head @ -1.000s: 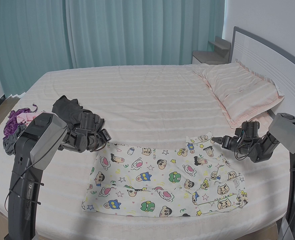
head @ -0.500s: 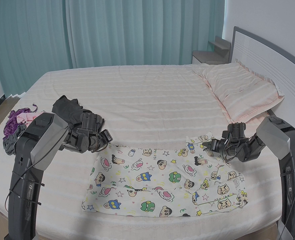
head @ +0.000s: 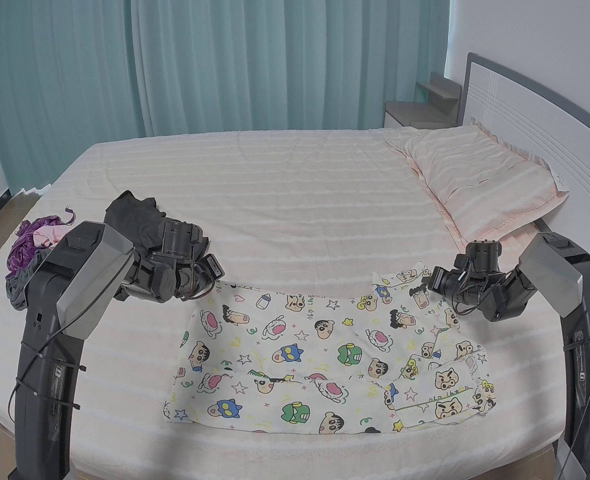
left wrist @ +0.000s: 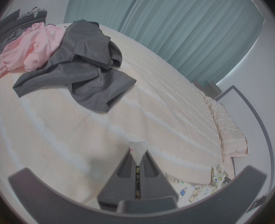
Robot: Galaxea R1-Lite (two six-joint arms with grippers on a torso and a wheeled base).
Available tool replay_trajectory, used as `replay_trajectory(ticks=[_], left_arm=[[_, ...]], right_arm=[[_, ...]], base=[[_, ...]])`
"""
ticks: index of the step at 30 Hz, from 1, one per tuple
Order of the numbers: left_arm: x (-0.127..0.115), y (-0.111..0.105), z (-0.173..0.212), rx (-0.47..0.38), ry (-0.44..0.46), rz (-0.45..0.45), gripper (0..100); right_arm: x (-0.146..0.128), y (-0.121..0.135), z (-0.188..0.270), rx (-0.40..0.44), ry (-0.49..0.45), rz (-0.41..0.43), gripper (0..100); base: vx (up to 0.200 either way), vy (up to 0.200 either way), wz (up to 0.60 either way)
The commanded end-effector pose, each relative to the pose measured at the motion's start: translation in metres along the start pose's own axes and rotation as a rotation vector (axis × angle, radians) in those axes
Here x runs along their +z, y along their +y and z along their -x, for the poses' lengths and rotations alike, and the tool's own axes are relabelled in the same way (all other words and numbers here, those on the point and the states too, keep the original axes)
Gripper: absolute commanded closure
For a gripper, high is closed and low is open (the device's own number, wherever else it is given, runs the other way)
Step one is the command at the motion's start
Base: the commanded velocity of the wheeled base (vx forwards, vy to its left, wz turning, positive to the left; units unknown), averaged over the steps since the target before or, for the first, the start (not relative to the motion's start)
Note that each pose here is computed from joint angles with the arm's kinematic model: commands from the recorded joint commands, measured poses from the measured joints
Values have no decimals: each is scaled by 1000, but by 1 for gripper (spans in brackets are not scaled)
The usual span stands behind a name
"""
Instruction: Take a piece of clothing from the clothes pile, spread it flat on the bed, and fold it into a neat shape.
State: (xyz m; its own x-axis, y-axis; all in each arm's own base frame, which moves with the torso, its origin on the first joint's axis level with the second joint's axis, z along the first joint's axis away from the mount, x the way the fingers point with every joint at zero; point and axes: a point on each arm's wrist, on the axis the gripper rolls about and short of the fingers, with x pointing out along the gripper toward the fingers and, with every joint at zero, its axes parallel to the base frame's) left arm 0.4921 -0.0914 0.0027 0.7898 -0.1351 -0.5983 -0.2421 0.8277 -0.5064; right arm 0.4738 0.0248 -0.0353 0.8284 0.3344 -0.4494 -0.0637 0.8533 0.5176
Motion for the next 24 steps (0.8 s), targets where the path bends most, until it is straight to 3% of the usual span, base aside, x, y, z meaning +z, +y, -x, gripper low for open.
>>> replay_trajectory(ticks=[1, 24], left_arm=[[10, -6, 7, -2, -45, 15, 100], [24, -14, 14, -11, -98, 48, 100]], right_arm=[[5, -4, 3, 1, -23, -10, 100], [16, -6, 7, 31, -102, -32, 100]], base=[[0, 0, 0], [0, 0, 0]])
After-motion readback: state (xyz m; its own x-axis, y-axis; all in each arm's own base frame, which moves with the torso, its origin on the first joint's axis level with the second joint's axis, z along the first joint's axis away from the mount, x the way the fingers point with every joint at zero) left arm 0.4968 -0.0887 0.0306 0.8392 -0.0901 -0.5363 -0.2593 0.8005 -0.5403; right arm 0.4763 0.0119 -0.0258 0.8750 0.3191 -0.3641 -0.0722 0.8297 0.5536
